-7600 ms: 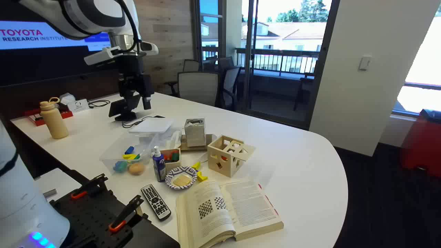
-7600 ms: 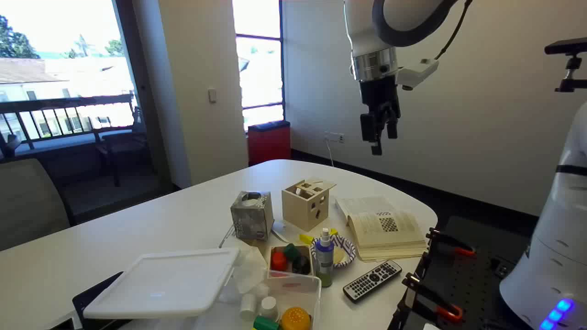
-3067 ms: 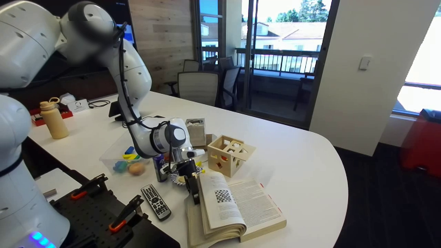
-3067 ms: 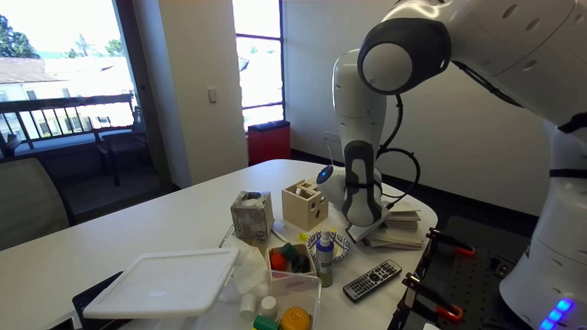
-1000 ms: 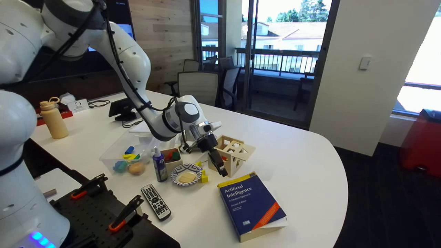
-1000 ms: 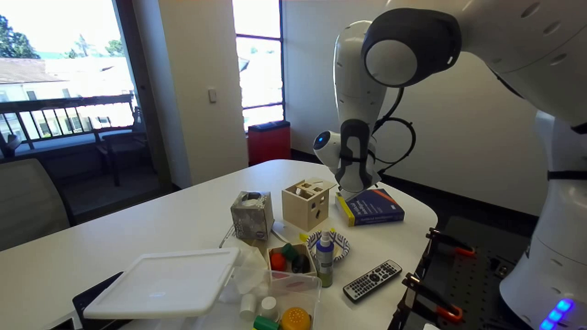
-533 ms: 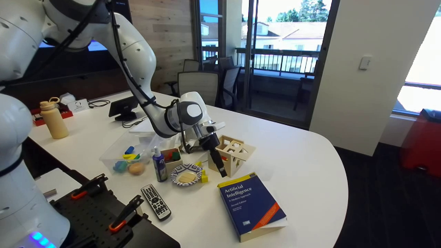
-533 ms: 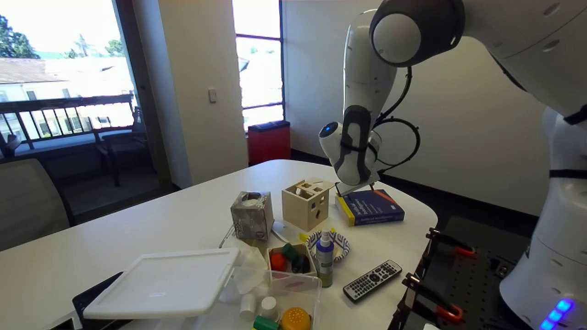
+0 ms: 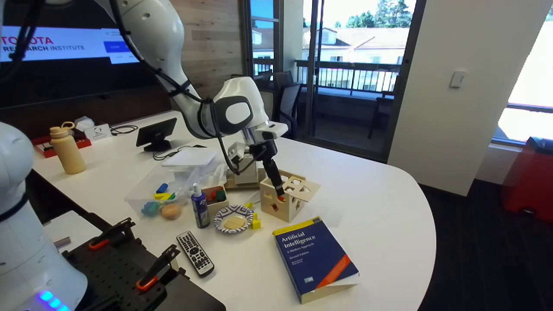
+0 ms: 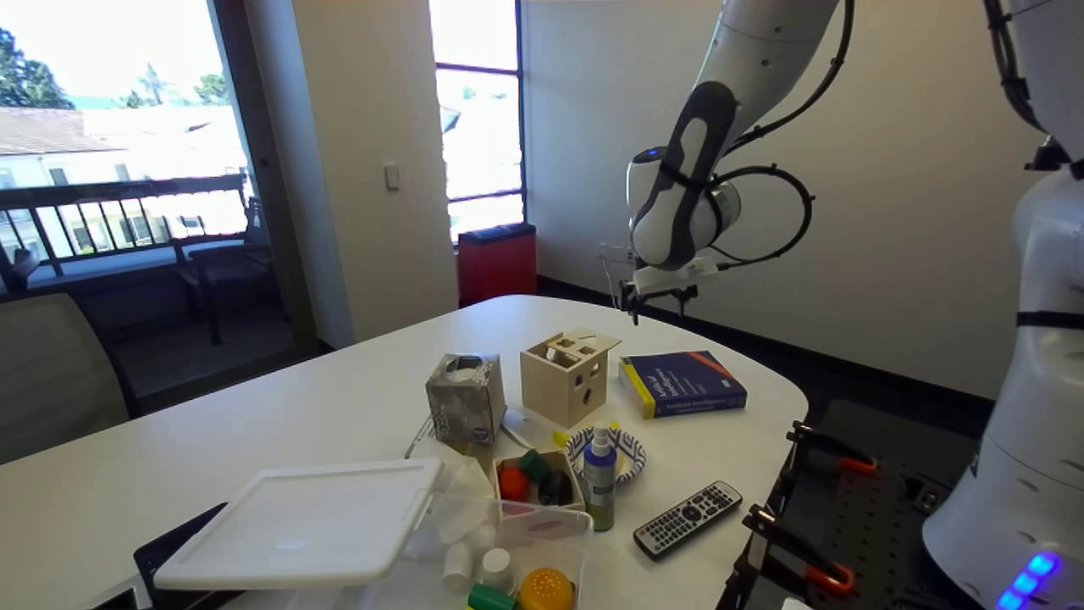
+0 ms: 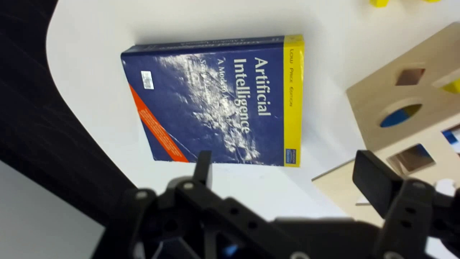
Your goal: Close the blue book on the right
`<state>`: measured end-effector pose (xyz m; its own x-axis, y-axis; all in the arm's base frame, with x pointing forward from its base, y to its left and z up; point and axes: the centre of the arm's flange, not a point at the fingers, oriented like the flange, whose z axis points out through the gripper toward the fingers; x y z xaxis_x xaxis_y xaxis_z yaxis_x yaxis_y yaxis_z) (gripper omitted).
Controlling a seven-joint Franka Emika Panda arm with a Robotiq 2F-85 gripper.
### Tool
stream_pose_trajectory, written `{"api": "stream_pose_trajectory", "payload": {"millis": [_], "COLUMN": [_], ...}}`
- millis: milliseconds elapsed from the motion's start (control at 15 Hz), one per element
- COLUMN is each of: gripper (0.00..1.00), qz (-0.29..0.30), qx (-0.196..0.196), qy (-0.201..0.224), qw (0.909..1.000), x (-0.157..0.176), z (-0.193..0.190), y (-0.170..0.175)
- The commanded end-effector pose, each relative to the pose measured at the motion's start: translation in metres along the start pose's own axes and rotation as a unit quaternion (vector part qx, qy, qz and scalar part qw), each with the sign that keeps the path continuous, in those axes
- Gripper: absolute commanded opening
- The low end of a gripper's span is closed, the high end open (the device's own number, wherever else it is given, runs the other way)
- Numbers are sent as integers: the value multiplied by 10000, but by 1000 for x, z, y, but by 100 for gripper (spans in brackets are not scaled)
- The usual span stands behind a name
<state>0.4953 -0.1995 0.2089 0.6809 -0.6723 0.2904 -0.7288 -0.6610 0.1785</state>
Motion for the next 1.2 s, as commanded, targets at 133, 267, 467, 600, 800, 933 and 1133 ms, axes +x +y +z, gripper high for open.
{"api": "stream_pose_trajectory", "payload": {"millis": [133,267,467,600,800,933,1133], "gripper": [100,100,100,100,100,100,100], "qz": [-377,-543,-637,-630,-590,-558,-558], "qx": [910,1067,1354,1479,1505,1455,1413], "qy": [-927,-1239,-1687,-1910,-2128,-2209,-2264], "qw": [9908,9850,9742,9683,9636,9628,9621], "x": [5,9,12,14,15,14,12], "z": [-76,-92,-109,-113,-112,-111,-108], "y": [37,43,56,63,69,72,73]}}
